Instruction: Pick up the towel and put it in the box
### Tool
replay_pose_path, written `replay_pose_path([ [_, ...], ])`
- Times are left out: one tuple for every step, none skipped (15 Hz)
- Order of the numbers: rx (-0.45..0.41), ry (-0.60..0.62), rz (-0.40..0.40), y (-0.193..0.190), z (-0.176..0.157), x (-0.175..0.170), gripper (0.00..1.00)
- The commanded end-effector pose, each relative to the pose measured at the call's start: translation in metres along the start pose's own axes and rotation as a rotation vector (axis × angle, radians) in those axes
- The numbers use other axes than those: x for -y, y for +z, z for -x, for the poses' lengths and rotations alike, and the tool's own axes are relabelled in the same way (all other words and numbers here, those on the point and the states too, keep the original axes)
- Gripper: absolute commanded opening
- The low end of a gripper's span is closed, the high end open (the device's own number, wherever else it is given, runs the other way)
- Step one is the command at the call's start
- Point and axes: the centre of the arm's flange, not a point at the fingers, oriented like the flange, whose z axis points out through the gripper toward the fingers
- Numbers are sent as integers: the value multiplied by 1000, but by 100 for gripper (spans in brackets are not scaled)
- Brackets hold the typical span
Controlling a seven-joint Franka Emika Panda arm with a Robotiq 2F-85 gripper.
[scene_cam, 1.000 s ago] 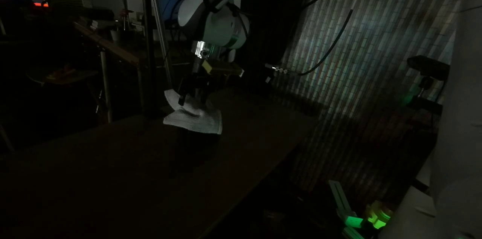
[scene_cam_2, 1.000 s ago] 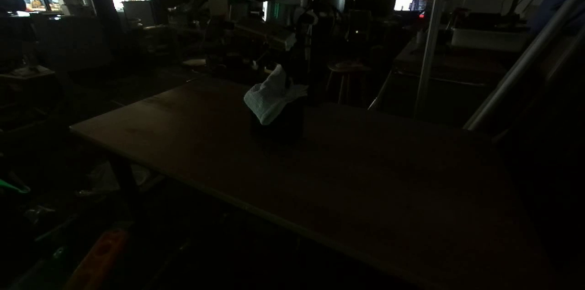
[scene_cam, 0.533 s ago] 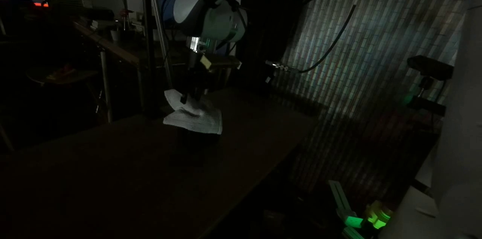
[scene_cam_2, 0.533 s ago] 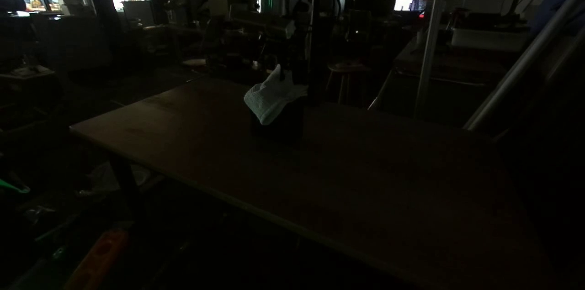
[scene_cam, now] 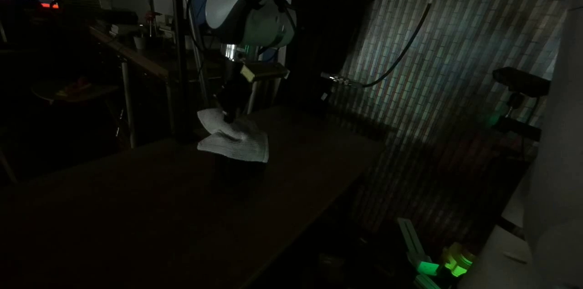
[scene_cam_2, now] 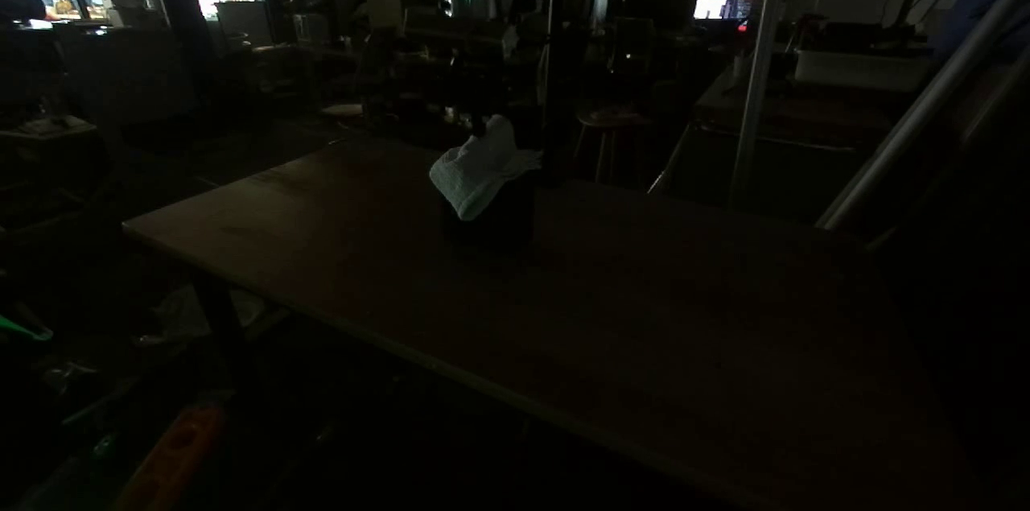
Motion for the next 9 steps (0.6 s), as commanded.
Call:
replay_pose_path([
  [3, -36, 6, -9, -2, 11, 9],
  [9, -40, 4, -7, 0, 12, 11],
  [15, -42, 3, -6, 1, 13, 11],
  [23, -43, 3, -5, 3, 13, 12],
  [28, -44, 3, -4, 5, 14, 12],
  [40, -46, 8, -4, 7, 13, 12],
  [51, -50, 17, -4, 9, 11, 12],
  [64, -57, 26, -4, 11, 9, 11],
  [78, -65, 36, -4, 13, 7, 11],
])
